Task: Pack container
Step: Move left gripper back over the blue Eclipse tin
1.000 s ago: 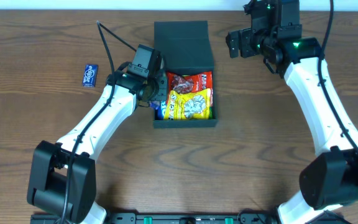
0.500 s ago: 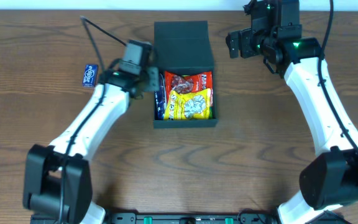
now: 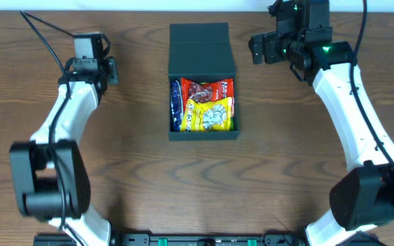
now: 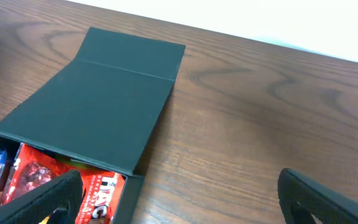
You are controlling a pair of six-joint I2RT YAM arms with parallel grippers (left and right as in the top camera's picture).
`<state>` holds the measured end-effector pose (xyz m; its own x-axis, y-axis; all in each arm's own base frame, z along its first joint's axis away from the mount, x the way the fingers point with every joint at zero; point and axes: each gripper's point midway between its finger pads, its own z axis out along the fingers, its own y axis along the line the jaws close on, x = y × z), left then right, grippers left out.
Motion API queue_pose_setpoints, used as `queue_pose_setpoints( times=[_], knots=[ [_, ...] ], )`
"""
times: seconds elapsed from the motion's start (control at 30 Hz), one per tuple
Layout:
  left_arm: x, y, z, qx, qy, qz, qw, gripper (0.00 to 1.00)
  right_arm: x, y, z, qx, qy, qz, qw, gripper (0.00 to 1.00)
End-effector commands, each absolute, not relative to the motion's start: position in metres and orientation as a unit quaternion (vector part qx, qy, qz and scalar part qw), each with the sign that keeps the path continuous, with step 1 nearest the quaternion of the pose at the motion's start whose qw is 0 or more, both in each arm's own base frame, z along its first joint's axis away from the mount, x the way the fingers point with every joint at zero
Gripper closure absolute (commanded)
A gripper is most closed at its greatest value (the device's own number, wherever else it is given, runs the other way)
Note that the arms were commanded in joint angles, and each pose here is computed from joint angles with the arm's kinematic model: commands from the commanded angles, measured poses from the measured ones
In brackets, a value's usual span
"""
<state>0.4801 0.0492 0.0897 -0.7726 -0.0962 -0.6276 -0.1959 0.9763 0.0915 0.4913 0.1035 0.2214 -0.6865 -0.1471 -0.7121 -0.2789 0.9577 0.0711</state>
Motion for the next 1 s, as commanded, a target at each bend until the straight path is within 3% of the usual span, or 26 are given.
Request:
queue_pose_setpoints(
  times=[0.0,0.3,0.67,0.83,0.97],
  knots=[
    [0.486,0.048,0.062,-0.037,0.948,0.069,0.309,0.39,0.493,0.099,0.221,-0.106,0.915,0.085,0.379,0.01],
    [0.495,0.064,0.019,-0.048,0.951,0.079,0.296,0.39,0.492,0.1,0.221,-0.107,0.916,0.086,0.377,0.01],
    [0.494,0.071,-0.002,-0.055,0.954,0.073,0.285,0.42,0.491,0.101,0.22,-0.108,0.917,0.086,0.375,0.01],
    [0.494,0.069,-0.005,-0.053,0.955,0.067,0.284,0.48,0.491,0.101,0.22,-0.108,0.917,0.086,0.375,0.01],
    [0.495,0.07,-0.004,-0.054,0.955,0.068,0.285,0.6,0.491,0.101,0.22,-0.108,0.917,0.086,0.375,0.01]
  ],
)
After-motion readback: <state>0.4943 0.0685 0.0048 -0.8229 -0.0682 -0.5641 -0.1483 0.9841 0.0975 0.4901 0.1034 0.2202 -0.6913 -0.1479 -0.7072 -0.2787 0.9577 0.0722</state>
